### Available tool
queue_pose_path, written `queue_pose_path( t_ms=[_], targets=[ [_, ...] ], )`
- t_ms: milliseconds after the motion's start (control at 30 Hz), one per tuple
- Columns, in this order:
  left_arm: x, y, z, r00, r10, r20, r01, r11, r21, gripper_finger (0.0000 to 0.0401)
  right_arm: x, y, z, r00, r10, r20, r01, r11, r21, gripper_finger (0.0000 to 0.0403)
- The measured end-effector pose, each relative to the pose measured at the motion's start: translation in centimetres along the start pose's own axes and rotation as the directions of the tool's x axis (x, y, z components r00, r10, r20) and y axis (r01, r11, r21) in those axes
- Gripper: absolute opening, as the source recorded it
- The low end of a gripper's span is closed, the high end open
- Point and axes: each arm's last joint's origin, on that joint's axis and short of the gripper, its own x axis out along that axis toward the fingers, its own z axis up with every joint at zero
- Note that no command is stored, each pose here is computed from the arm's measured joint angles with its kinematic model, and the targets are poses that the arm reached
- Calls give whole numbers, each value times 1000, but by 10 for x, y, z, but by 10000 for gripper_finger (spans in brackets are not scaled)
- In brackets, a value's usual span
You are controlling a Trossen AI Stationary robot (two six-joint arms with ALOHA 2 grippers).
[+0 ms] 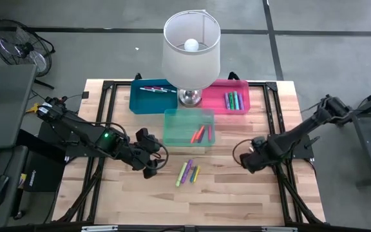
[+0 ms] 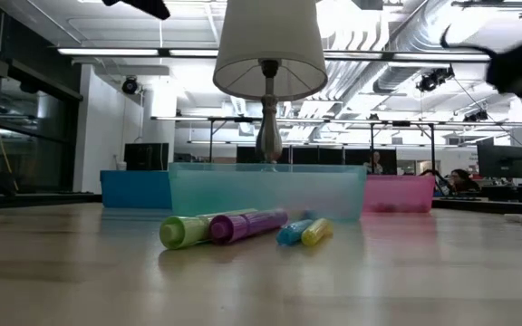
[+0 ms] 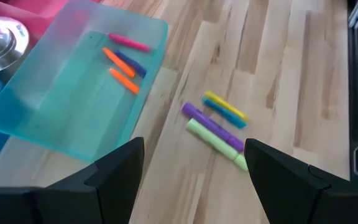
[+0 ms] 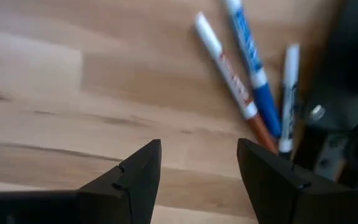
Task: Pick & Place Markers
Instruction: Put the black marker pen into the blue bin
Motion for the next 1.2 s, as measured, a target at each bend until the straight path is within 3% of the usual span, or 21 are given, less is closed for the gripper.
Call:
queue_pose_path(
  t_ms=[200, 833, 1200],
  targets=[
    [0, 0, -1, 1000, -16, -22, 17, 998, 55, 275, 26, -12, -7, 983, -177, -56, 177, 984, -4, 200],
    [0, -1, -2, 997, -52, -49, 56, 995, 81, 275, 60, -1, -17, 942, -324, -91, 334, 934, 128, 200],
    [0, -1, -2, 997, -56, -52, 61, 993, 97, 275, 73, -13, -14, 903, -407, -140, 428, 883, 192, 200]
  ],
)
